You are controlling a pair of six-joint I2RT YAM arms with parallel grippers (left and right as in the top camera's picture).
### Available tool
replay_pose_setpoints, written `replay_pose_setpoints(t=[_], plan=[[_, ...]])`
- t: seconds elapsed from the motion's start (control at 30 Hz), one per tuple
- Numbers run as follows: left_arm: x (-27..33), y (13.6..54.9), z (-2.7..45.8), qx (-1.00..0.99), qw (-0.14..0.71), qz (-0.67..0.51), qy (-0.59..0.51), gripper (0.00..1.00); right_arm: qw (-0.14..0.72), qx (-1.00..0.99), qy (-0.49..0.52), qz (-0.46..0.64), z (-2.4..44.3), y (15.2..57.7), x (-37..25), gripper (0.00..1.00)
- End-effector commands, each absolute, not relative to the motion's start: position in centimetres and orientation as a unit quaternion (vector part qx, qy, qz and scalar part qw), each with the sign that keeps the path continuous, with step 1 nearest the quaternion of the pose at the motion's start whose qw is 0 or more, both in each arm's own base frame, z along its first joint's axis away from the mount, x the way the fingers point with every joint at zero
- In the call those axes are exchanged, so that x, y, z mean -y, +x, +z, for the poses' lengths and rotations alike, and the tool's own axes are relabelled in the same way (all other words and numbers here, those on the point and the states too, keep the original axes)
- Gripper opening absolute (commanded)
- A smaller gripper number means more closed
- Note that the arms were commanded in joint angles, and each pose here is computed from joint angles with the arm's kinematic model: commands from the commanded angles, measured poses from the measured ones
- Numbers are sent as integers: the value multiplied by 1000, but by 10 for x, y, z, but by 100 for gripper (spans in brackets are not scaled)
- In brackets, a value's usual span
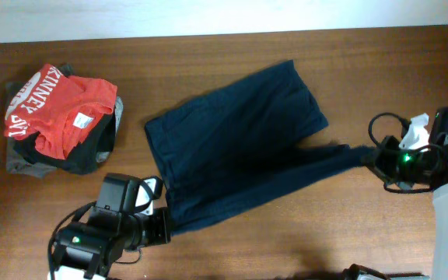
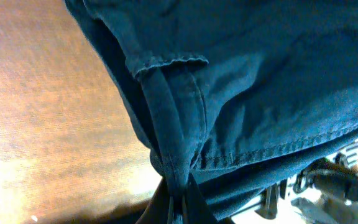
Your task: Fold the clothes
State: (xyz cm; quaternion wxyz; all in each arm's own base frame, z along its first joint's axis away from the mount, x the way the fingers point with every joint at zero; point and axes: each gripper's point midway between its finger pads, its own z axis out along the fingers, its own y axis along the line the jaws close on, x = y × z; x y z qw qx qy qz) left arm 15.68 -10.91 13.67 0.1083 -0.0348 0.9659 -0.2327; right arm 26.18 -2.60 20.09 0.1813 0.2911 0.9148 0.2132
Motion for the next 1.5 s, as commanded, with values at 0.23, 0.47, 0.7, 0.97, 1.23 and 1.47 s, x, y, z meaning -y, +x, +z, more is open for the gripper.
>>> replay_pose_setpoints(t=[0.23, 0.47, 0.7, 0.97, 1.23, 1.47], plan=[[85, 238, 122, -964, 199, -149, -92, 0, 367, -864, 201, 278, 249, 383, 30, 4], [63, 299, 103, -949, 238, -133, -160, 1, 381, -844, 206, 317, 219, 452, 17, 4], [55, 348, 103, -925, 299, -150, -180, 1, 390, -833, 224, 322, 174, 499, 22, 4], [58, 381, 71, -921, 308, -153, -181, 1, 403, -829, 208, 326, 142, 526, 11, 4], [46, 393, 58, -915, 319, -125, -212, 1, 400, -835, 207, 314, 128, 532, 1, 4], [40, 392, 56, -913, 320, -112, -228, 4, 419, -832, 196, 307, 134, 538, -10, 4]])
